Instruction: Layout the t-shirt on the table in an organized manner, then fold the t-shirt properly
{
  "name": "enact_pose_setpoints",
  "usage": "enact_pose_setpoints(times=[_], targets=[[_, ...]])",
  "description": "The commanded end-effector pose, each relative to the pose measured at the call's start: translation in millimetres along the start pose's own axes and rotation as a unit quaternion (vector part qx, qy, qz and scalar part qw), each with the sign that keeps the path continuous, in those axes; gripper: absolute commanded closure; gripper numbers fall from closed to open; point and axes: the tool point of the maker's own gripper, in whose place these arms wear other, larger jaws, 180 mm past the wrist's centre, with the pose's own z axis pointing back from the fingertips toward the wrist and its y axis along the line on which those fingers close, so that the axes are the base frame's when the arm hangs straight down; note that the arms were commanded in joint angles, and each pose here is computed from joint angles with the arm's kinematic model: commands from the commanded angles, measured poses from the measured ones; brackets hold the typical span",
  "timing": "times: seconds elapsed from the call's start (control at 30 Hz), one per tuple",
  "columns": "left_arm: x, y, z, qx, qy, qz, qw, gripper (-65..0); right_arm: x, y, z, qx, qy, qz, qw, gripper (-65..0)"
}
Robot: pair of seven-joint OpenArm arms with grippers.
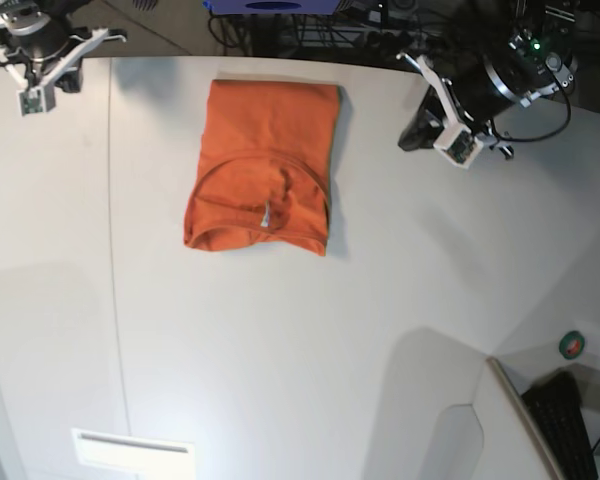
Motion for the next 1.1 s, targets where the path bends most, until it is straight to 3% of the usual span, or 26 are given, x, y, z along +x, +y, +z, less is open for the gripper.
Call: enact_pose_setpoints(times=[0.0, 0.2, 0.37, 0.47, 0.6, 0.73, 0.87, 0.97, 1.07], targets=[[2, -8, 4, -0.01, -0.016, 0.006, 1.0, 0.0, -1, 1, 6, 0.002, -0.005, -0.003, 1.0, 0.0], [-49, -43, 15, -0.028, 0.025, 0.079, 0.996, 0.0, -57, 17, 30, 0.009, 0.066, -0.032, 0.9973, 0.0], [-105, -60, 24, -0.036, 0.093, 0.125, 0.987, 0.0, -122, 45, 51, 0.023, 0.151, -0.068, 0.986, 0.0], [-146, -78, 24, -0.054, 0.14, 0.156, 0.976, 0.0, -172, 64, 56, 0.045, 0.216, -0.057, 0.9738, 0.0], [-207, -122, 16, -0.086, 0.185, 0.142, 0.969, 0.0, -232, 80, 46, 0.066, 0.29, -0.022, 0.9545, 0.0], [-278, -156, 13, -0.076, 0.229, 0.132, 0.961, 0.0, -262, 82, 19, 0.069, 0.329, 0.015, 0.9417, 0.0], [-335, -168, 17, -0.043, 0.268, 0.167, 0.948, 0.0, -311, 83, 4, 0.065, 0.387, 0.062, 0.9178, 0.0], [-353, -167, 23, -0.026, 0.29, 0.192, 0.937, 0.0, -345, 75, -8, 0.044, 0.387, 0.087, 0.9172, 0.0], [-352, -153, 18, -0.01, 0.286, 0.198, 0.938, 0.0, -357, 71, -20, 0.022, 0.341, 0.105, 0.934, 0.0]])
